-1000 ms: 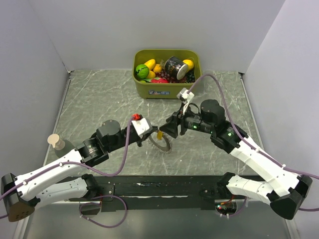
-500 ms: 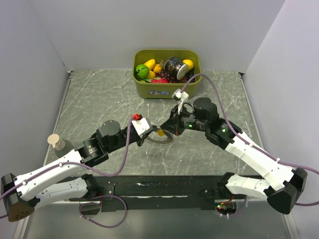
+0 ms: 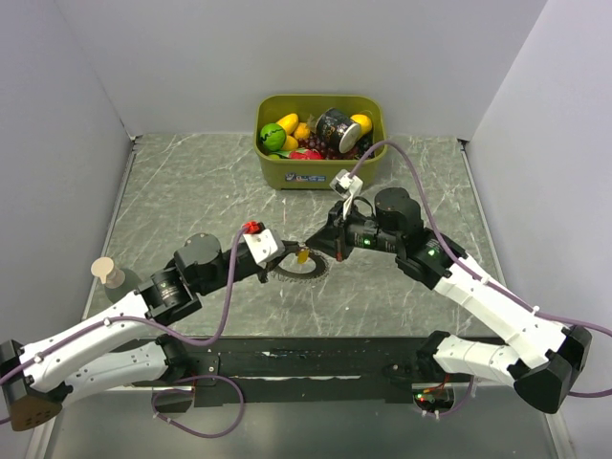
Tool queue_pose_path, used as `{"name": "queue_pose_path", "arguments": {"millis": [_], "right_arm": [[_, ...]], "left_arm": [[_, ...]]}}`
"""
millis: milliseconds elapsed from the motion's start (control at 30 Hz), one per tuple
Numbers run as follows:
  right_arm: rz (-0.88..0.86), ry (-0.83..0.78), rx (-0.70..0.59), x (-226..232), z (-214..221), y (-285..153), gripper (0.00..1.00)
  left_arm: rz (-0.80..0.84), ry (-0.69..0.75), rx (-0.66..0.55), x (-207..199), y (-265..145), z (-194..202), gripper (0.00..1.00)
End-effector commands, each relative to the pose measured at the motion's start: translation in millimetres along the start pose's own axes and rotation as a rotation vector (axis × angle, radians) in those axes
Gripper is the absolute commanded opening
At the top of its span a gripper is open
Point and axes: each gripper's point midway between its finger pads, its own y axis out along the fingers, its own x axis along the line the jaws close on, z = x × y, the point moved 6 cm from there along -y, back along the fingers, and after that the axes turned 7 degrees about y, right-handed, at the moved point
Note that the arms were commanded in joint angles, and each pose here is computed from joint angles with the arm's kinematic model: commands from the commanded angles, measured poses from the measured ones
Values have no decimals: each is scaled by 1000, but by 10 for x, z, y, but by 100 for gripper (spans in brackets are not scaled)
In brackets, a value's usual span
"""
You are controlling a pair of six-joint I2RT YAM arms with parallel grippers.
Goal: Put the keys on the keyring
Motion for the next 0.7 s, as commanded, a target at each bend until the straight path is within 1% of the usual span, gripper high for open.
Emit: {"name": "queue_pose_path", "arguments": {"millis": [0,167,367,400,467,500,567,600,667], "right_arm": [[-22,1,11,-1,21,43,0],[-37,2,28,0,45,66,0],[-75,-13,44,40,48,57,0],[-82,-19,38,61,38,39,7],[-90,-32,44,62,48,30,13],[-89,-39,42,66,42,17,20],[-61,-40,31,41,37,0,31],[-58,-47,20,50,22,-23,39],[-40,-47,1,37,11,-48,47]], "left_arm": [[10,35,-188,34,-72,-397,1],[-3,38,-225,45,-140,-452,1],[-10,37,-229,48,-149,-443,1],[-12,35,-229,49,-145,-441,1],[-16,37,-232,53,-151,-447,1],[-20,35,-231,58,-151,-442,1],[-26,37,-227,62,-153,-435,1],[-29,35,-223,66,-157,-427,1],[-34,34,-214,70,-153,-406,1]]}}
